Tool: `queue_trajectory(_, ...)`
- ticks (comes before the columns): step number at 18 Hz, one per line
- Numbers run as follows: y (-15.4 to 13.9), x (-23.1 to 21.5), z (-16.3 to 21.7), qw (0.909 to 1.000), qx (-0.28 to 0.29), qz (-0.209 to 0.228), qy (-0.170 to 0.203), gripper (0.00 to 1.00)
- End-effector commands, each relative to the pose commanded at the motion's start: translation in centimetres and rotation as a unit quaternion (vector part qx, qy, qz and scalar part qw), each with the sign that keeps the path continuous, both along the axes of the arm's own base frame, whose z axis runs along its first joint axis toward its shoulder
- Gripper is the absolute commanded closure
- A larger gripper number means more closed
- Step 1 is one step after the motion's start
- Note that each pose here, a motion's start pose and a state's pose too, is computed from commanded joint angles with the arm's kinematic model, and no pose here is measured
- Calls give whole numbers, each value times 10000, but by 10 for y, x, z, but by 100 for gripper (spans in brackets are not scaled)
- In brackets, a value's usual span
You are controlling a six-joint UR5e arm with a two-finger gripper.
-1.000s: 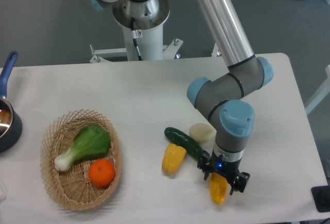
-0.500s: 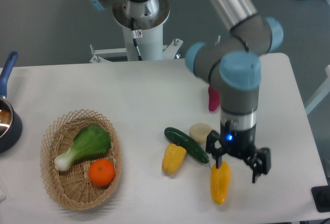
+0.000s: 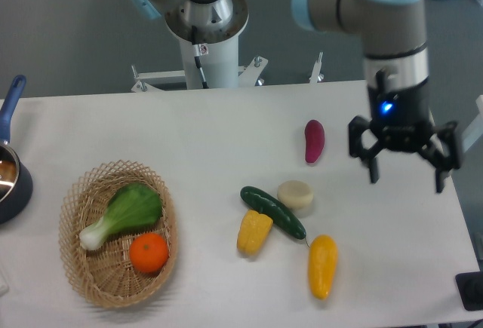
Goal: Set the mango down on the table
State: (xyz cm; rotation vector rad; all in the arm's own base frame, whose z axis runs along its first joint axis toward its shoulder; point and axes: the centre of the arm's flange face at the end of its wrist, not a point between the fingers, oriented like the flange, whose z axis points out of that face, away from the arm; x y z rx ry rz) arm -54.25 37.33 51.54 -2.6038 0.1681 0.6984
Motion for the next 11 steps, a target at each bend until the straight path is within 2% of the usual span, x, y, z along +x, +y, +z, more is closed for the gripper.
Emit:
queue_trajectory(1,-11,-2,2,9998,101,-9,-154,0)
queue_trajectory(3,-35,-5,6,9996,-17,-136,-234,0)
queue_trajectory(8,-99,-4,-3,9916,-729,-1061,-103,0)
queue_trajectory(11,-125,1,-10,9879,-880,-1280,-46,0)
